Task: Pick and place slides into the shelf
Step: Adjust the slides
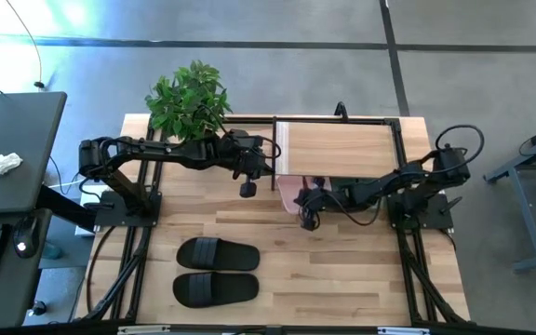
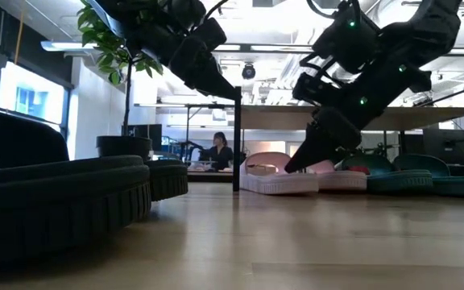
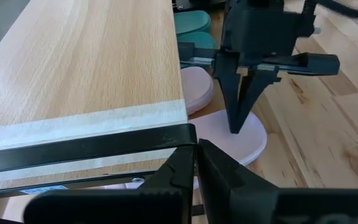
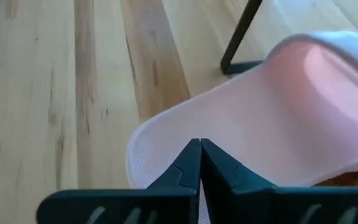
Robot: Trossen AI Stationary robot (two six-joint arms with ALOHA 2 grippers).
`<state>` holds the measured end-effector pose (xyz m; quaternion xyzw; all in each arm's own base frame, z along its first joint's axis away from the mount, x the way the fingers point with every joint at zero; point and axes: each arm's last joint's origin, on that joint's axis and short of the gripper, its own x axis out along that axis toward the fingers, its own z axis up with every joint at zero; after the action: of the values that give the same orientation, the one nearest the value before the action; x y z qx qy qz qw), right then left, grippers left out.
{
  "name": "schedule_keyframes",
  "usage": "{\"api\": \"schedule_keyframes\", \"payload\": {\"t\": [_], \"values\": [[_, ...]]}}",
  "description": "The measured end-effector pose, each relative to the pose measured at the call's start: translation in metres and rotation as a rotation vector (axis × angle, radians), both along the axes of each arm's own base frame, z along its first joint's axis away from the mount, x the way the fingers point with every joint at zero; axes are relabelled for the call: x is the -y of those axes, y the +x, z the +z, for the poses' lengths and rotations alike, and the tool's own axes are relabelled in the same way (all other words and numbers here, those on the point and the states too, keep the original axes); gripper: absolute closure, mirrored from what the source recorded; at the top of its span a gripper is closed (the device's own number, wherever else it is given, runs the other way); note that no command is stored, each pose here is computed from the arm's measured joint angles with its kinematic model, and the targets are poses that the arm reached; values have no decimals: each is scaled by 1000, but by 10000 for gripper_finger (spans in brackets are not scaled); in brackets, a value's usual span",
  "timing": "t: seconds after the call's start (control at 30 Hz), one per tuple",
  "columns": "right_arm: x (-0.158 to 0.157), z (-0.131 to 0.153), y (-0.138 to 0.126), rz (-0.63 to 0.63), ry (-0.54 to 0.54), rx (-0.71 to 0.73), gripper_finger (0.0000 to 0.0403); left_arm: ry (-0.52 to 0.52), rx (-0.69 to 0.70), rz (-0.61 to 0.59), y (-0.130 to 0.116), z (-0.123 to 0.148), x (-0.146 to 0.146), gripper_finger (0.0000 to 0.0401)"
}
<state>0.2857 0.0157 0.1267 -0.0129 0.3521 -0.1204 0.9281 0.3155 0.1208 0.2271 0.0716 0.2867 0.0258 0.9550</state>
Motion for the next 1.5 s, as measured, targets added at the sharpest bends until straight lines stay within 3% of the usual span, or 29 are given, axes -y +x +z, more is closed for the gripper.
{"api": "schedule_keyframes", "payload": {"t": [0.2, 0.43, 0.7, 0.93, 1.5], "values": [[-27, 16, 3, 141, -14, 27, 403, 4, 0, -2, 0, 0, 0, 390], [-50, 11, -9, 217, 2, -197, 403, 7, 0, -4, 0, 0, 0, 389], [-42, 4, -6, 103, -30, -190, 403, 6, 0, -6, 0, 0, 0, 389], [-32, -9, 6, 90, -38, -164, 403, -3, 2, -5, 0, 0, 0, 389], [-6, -8, 14, 21, 2, -115, 403, -6, 3, -16, 1, 0, 3, 389]]}}
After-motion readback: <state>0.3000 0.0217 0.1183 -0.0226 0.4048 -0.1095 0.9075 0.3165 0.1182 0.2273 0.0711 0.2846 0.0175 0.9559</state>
